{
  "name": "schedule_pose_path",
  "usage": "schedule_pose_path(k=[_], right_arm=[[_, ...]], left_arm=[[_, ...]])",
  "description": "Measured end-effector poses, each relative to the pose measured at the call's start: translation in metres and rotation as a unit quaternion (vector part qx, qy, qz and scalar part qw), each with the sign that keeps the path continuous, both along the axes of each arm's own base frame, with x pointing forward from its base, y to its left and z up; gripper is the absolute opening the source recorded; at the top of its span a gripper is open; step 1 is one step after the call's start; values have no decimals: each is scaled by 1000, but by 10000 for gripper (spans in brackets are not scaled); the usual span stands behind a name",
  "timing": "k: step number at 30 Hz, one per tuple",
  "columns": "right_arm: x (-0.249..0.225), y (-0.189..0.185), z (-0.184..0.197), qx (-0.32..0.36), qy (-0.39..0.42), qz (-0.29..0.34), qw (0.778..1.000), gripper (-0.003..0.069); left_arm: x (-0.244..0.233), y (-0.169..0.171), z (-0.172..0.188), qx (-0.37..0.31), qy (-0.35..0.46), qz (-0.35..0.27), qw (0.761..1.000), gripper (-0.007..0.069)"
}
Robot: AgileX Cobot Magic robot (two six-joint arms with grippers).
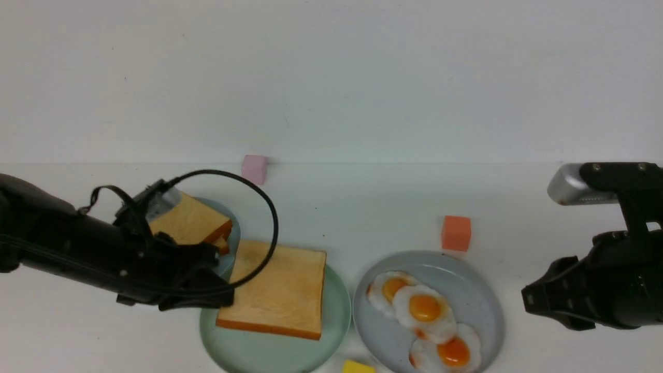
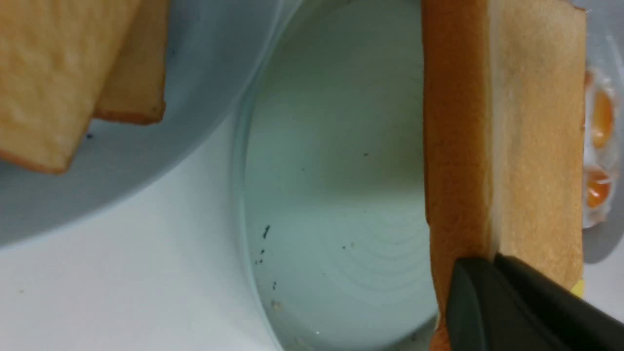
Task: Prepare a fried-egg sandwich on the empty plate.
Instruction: Use the left arm to put a slice of bread into the empty plate in the middle
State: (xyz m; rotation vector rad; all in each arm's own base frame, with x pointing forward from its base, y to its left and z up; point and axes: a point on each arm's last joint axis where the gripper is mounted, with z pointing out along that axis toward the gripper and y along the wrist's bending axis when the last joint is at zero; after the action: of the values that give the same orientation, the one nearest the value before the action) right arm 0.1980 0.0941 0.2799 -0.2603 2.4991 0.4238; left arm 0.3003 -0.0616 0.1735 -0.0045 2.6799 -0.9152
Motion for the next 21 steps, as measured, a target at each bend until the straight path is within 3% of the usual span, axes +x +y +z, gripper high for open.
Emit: schedule_pose_path(k=[11, 21], right_arm=[[0, 0, -2, -12, 4, 13, 1000, 242], [35, 15, 0, -24, 27, 18, 999, 242]], left_arm=[[3, 0, -4, 6, 6, 22, 1000, 71], [-1, 2, -4, 14, 38, 36, 999, 311]])
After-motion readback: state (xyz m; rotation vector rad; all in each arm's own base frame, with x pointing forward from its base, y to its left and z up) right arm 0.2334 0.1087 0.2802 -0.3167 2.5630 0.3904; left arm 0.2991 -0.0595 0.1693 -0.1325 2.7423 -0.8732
